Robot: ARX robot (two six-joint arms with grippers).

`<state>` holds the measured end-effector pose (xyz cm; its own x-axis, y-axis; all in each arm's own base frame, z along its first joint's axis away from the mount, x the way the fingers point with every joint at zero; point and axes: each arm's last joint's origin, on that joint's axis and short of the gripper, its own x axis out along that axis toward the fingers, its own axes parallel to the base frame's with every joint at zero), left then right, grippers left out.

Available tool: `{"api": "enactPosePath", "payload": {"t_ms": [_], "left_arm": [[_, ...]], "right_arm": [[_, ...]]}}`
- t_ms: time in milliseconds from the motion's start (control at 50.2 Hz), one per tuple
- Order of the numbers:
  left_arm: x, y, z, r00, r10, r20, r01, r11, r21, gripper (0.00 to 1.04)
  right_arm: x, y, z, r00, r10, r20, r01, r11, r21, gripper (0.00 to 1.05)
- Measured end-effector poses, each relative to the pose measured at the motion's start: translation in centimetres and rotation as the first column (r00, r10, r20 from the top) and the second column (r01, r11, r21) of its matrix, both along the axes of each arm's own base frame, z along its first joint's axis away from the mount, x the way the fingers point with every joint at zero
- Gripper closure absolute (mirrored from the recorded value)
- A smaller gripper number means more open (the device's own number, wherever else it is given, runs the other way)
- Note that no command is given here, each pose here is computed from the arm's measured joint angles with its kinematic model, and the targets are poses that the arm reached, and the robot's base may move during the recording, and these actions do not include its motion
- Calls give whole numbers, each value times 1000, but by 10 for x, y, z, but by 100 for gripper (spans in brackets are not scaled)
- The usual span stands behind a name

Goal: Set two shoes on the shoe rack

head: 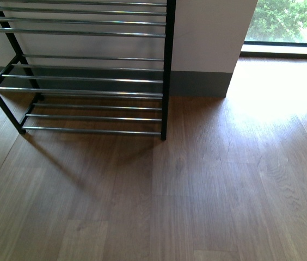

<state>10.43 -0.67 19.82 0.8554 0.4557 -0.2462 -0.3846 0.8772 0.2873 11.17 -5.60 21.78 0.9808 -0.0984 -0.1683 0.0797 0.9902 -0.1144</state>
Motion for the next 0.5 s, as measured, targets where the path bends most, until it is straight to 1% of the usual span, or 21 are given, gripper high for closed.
{"api": "enactPosePath", "payload": {"t_ms": [498], "left_arm": [[0,0,0,1000,-4,0,4,1000,-1,103]], "right_arm": [[0,0,0,1000,-7,-1,7,1000,-1,103]]}}
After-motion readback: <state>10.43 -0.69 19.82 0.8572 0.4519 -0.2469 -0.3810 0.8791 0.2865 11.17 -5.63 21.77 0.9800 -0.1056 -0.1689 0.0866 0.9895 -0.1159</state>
